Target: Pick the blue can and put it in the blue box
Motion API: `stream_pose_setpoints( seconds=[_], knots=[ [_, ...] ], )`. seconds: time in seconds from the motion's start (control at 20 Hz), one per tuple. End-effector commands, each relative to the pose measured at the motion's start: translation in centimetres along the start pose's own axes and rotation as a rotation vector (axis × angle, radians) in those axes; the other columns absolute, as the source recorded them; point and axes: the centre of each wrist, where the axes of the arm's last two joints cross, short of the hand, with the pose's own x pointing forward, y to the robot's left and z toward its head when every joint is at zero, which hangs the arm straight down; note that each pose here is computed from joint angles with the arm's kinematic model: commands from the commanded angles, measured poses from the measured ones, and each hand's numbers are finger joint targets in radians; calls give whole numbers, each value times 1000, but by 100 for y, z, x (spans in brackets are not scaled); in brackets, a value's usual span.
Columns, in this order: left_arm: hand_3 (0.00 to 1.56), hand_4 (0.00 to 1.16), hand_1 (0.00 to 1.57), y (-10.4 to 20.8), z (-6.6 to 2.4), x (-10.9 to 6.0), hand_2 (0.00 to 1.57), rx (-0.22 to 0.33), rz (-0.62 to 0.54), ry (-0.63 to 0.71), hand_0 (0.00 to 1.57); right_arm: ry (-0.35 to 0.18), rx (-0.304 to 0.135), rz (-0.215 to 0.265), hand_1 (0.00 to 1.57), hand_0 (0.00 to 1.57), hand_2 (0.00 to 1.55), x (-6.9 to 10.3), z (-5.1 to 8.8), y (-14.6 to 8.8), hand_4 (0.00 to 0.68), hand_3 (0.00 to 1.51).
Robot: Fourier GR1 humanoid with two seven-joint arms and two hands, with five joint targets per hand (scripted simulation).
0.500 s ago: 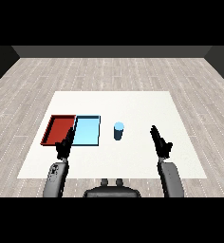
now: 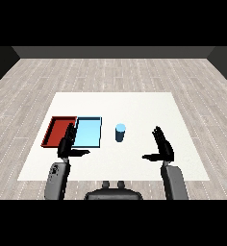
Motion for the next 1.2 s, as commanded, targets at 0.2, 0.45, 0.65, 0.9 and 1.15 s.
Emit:
stream_pose_setpoints(
  seconds=[0.2, 0.45, 0.65, 0.9, 1.15],
  knots=[
    [0, 0, 0, 61, 191, -131, 0, -21, 23, -154, 0, -121, 46, -105, 0, 0, 0, -81, 7, -204, 0, 0],
    [0, 0, 0, 85, 218, -118, 0, -20, 39, -174, 0, -111, 41, -127, 0, 0, 0, -103, 153, -136, 0, 0],
    [0, 0, 0, 52, 126, -307, 0, -23, 53, -183, 0, -43, 34, -146, 0, 0, 0, -202, -100, -76, 0, 0],
    [0, 0, 0, 73, 124, -5, 0, 6, 55, -180, 0, -25, 27, -177, 0, 0, 0, -116, -408, 10, 0, 0],
    [0, 0, 0, 82, 144, 99, 0, 16, 65, -207, 0, 6, 10, -241, 0, 0, 0, -406, -491, 305, 0, 0]
  ],
)
